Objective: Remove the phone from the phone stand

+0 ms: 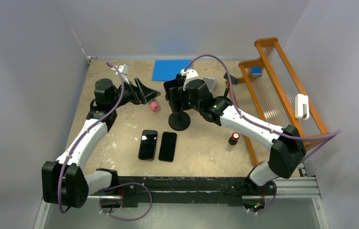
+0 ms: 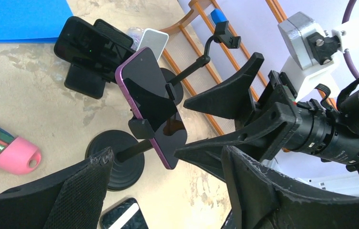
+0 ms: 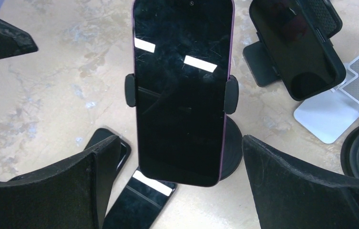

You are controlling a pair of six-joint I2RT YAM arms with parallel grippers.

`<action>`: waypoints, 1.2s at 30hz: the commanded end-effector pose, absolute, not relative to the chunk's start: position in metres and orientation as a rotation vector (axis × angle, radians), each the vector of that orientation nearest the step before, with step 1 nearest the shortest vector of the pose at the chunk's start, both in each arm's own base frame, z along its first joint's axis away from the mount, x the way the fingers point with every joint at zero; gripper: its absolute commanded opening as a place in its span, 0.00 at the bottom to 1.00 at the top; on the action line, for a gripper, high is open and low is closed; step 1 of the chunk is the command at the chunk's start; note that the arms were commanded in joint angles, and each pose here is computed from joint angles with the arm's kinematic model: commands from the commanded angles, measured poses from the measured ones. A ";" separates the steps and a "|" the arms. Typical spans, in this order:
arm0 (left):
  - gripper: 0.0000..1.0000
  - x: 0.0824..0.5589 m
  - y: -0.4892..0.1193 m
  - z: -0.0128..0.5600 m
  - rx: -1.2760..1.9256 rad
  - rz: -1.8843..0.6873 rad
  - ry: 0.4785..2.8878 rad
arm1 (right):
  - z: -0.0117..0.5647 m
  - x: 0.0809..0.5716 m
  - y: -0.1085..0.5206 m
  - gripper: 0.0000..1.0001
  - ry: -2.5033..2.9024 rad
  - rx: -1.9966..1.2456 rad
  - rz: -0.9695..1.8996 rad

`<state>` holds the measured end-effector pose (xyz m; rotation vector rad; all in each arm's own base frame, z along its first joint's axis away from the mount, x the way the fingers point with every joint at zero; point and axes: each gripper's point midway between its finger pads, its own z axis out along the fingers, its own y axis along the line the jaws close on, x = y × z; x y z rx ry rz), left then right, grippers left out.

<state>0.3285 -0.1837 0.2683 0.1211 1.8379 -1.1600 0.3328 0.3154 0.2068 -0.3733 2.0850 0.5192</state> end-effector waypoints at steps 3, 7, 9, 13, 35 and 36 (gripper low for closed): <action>0.80 0.327 -0.189 0.278 0.197 -1.168 1.782 | 0.226 0.344 0.315 0.99 2.038 -0.380 0.459; 0.80 0.328 -0.190 0.277 0.198 -1.174 1.785 | 0.221 0.342 0.321 0.99 2.046 -0.402 0.427; 0.80 0.327 -0.190 0.276 0.199 -1.176 1.787 | 0.218 0.343 0.322 0.99 2.051 -0.404 0.416; 0.80 0.327 -0.191 0.276 0.200 -1.178 1.788 | 0.217 0.344 0.323 0.99 2.051 -0.402 0.401; 0.78 0.330 -0.194 0.265 0.192 -1.200 1.820 | 0.206 0.348 0.329 0.95 2.071 -0.410 0.356; 0.78 0.330 -0.194 0.265 0.192 -1.202 1.820 | 0.206 0.349 0.329 0.95 2.070 -0.410 0.355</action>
